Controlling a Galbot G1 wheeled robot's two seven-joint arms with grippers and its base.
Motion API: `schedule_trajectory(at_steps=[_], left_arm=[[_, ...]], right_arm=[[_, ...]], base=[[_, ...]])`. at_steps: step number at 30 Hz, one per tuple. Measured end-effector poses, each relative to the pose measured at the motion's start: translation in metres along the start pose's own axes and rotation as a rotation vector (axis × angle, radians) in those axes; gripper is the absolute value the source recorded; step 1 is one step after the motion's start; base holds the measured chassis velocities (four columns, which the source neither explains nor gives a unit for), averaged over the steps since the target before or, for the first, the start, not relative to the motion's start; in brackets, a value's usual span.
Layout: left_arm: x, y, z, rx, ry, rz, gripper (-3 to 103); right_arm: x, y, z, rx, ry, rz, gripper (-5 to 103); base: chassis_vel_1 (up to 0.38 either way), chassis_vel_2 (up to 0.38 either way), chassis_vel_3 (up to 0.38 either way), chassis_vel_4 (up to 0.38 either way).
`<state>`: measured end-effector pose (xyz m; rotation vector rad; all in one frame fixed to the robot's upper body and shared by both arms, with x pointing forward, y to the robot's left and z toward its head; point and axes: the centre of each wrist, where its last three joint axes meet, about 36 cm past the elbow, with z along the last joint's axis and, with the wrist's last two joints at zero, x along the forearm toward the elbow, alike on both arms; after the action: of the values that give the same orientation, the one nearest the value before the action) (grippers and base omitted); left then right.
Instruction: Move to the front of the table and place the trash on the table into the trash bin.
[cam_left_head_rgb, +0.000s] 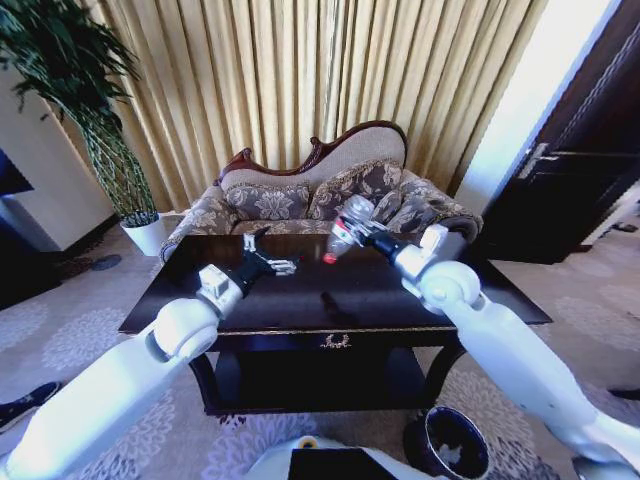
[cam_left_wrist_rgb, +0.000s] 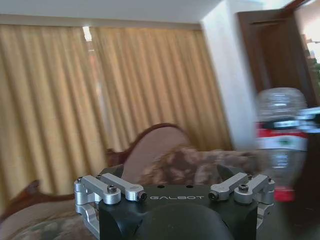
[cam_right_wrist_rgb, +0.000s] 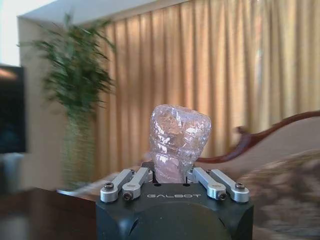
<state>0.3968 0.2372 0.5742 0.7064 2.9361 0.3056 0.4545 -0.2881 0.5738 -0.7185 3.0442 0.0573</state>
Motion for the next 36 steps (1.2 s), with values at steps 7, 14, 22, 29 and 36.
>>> schedule_trajectory(at_steps=[7,14,22,29,36], left_arm=[[0.025,0.019,-0.017,-0.001,0.025,-0.191,100],[0.055,0.066,-0.025,0.043,0.114,-0.403,100],[0.081,0.120,-0.026,0.091,0.097,-0.602,100],[0.121,0.145,-0.011,0.138,0.113,-0.623,100],[0.141,0.143,-0.007,0.156,0.112,-0.627,100]], right_arm=[[0.021,-0.019,0.002,0.161,-0.034,0.144,25],[0.030,-0.025,0.016,0.158,-0.013,0.260,25],[0.043,-0.040,0.023,0.153,0.010,0.333,25],[0.075,-0.052,0.025,0.152,0.024,0.404,25],[0.087,-0.040,0.018,0.130,0.001,0.432,25]], base=[[0.000,0.000,0.000,0.000],[0.000,0.000,0.000,0.000],[0.000,0.000,0.000,0.000],[0.000,0.000,0.000,0.000],[0.000,0.000,0.000,0.000]])
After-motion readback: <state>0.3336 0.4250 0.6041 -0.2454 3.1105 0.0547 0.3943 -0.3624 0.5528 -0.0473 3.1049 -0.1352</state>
